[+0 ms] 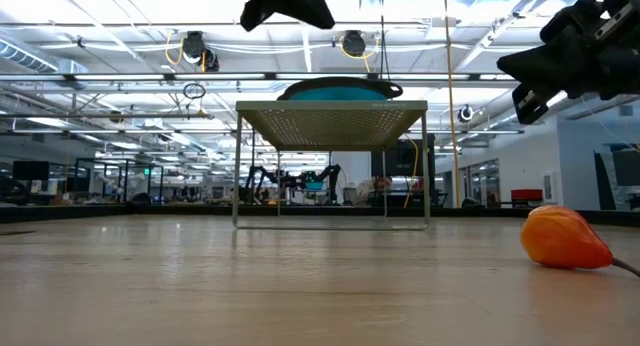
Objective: Pick & Place Fruit
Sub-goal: Put the peach into the blue strainer bowl on the shelf
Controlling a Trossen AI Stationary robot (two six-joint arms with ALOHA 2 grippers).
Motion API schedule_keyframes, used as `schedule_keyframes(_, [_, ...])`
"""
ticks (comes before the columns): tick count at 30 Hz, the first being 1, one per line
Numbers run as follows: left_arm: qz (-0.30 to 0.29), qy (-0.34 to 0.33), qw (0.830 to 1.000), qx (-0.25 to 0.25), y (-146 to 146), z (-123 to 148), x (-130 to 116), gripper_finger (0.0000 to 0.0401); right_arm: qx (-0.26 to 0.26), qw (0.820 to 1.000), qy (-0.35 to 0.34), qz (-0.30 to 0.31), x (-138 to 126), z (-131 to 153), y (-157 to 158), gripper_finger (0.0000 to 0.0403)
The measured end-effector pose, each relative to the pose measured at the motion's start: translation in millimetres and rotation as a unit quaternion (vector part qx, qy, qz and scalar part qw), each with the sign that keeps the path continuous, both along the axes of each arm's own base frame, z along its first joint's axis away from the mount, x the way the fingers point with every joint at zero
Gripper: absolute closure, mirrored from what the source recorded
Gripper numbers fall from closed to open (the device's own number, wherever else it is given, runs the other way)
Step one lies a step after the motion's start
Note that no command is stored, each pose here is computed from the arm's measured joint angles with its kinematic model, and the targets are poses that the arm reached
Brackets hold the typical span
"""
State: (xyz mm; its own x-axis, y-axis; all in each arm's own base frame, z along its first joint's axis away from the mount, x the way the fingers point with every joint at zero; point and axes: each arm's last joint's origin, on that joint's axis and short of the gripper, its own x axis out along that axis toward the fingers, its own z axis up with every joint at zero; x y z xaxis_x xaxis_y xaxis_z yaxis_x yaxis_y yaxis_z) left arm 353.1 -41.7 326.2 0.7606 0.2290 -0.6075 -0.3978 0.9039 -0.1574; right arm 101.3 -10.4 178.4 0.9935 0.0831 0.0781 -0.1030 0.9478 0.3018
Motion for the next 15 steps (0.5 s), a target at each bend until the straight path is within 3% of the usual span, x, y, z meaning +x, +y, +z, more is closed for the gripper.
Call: schedule_keyframes(15, [-0.019,-0.032,0.999,-0.015,-16.3,-35.4,-8.8,0.0397,-0.011,0.999,0.015,0.027,12.9,12.7,11.6,0.0403])
